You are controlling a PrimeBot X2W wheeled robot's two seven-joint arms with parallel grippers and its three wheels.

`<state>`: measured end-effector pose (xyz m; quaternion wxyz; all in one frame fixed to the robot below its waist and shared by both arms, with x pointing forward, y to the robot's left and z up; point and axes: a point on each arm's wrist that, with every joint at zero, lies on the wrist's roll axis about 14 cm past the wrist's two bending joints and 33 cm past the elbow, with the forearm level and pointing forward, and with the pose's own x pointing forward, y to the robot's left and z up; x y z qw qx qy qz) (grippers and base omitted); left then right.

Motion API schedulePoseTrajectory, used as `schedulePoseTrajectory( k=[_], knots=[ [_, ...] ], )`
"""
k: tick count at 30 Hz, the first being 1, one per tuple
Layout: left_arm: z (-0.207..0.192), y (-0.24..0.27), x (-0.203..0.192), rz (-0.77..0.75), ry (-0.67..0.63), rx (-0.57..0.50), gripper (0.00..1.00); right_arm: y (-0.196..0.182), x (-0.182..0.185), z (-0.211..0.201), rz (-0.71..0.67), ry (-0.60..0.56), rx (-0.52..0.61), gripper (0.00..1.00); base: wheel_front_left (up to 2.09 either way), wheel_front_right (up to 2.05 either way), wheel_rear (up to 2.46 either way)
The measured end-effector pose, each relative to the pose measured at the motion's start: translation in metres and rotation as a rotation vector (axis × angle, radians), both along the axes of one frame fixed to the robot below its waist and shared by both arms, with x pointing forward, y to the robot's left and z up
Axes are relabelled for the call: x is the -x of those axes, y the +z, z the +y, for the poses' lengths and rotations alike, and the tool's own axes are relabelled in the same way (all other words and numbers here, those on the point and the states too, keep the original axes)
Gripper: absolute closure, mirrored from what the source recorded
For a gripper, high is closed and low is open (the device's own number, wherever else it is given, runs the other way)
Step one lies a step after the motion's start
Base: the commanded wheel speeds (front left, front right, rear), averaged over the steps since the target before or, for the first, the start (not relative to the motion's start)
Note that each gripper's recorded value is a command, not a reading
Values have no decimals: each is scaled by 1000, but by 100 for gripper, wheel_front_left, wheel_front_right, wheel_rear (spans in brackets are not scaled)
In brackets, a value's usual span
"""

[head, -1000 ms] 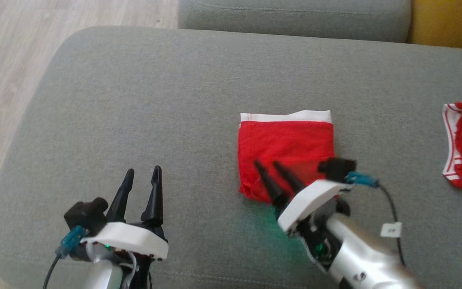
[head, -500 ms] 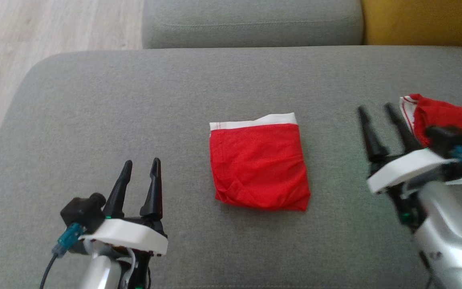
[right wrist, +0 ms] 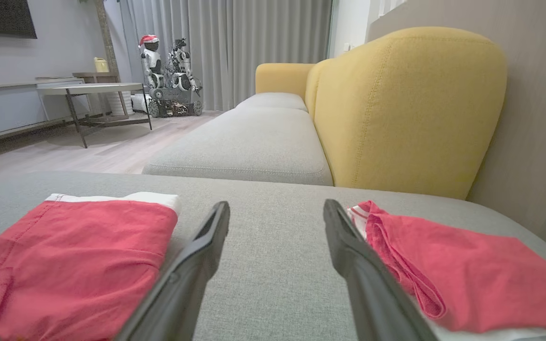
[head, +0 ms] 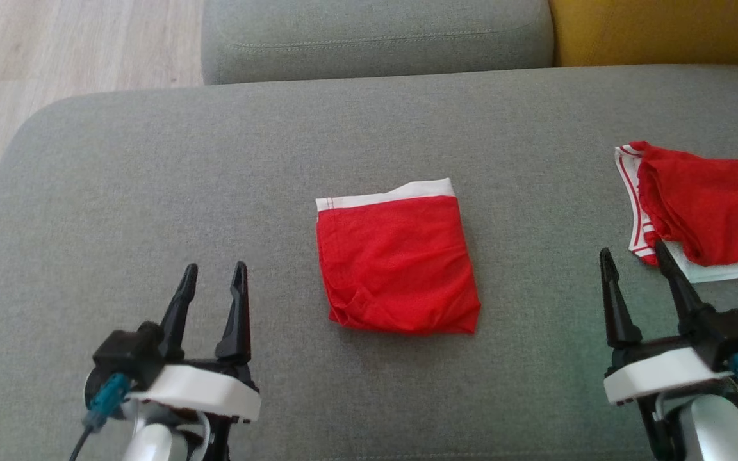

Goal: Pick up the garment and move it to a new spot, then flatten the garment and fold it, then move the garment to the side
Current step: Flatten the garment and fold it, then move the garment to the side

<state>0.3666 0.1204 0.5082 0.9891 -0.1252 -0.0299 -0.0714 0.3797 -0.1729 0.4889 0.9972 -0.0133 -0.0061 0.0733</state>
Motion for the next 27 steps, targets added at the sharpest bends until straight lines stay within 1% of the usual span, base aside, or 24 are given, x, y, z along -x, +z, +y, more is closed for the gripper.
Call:
schedulePoseTrajectory(
  k=[8, 21, 24, 27],
  knots=[
    [6, -2, 6, 8, 29, -9, 0, 4, 1, 4, -17, -3, 28, 0, 0, 0, 0],
    [7, -3, 8, 9, 32, -11, 0, -4, 6, 10, 7, 0, 10, 0, 0, 0, 0],
    [7, -7, 9, 22, 33, -13, 0, -8, 5, 14, 20, 9, -9, 0, 0, 0, 0],
    [8, -12, 10, 36, 30, -12, 0, -16, 5, 30, 54, 49, -59, 0, 0, 0, 0]
  ],
)
